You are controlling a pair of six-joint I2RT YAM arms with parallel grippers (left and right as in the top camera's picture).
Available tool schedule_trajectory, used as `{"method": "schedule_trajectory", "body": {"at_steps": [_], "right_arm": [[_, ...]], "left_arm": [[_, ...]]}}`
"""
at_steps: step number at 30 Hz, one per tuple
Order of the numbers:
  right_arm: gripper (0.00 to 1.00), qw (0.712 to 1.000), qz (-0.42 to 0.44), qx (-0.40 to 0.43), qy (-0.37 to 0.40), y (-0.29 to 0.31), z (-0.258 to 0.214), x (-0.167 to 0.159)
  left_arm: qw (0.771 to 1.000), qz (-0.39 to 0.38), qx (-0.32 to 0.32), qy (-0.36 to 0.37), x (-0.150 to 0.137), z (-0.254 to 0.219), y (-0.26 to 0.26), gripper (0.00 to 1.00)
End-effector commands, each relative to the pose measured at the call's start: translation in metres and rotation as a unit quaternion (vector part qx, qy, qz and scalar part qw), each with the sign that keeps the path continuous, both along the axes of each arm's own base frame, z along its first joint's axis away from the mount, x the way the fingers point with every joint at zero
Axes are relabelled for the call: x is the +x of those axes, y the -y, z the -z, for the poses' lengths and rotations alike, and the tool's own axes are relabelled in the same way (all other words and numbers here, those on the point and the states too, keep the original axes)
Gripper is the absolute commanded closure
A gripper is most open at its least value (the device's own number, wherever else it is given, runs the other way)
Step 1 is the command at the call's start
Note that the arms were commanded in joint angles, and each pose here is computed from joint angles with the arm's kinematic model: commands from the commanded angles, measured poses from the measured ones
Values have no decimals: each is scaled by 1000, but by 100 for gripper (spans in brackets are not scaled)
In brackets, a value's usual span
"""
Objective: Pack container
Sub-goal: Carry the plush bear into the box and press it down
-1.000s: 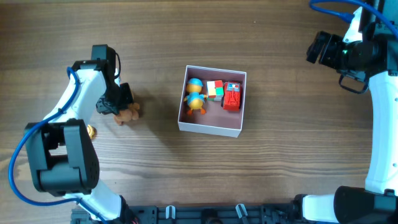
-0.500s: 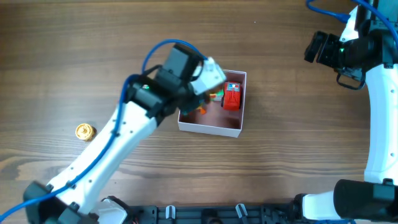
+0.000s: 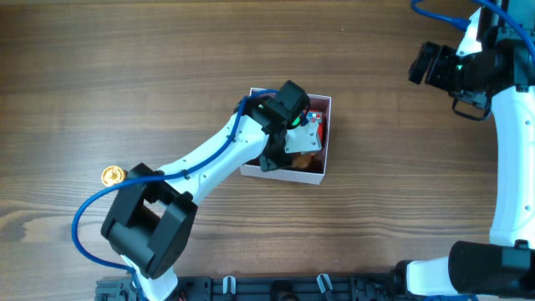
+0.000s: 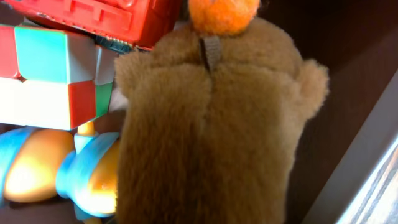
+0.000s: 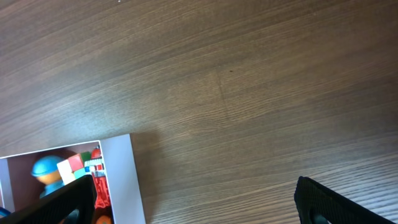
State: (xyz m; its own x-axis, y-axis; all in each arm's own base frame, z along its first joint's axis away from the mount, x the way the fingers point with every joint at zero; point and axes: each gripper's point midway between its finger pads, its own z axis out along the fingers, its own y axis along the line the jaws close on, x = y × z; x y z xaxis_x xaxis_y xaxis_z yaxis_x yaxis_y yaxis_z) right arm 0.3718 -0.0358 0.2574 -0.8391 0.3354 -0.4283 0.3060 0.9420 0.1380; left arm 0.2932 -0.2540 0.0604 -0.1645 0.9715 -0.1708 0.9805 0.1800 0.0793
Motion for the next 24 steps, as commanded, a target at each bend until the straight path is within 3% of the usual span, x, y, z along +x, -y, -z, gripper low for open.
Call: {"method": "schedule_trajectory", "body": {"at_steps": [1, 8, 16, 22, 24], "right_arm": [[0, 1000, -5, 5, -9, -2, 7, 2], [0, 1000, -6, 5, -9, -2, 7, 2], [0, 1000, -6, 5, -9, -2, 8, 2], [0, 1000, -6, 5, -10, -2, 8, 2], [0, 1000, -8, 4, -9, -2, 8, 3]], "left_arm": [[1000, 5, -2, -12, -3, 4, 0, 0], [1000, 5, -10, -1, -2, -5, 1, 0], [999, -5, -38, 38, -13, -67, -12, 0], [992, -93, -58, 54, -10, -92, -27, 0], [975, -205, -57, 62, 3, -95, -43, 0]]}}
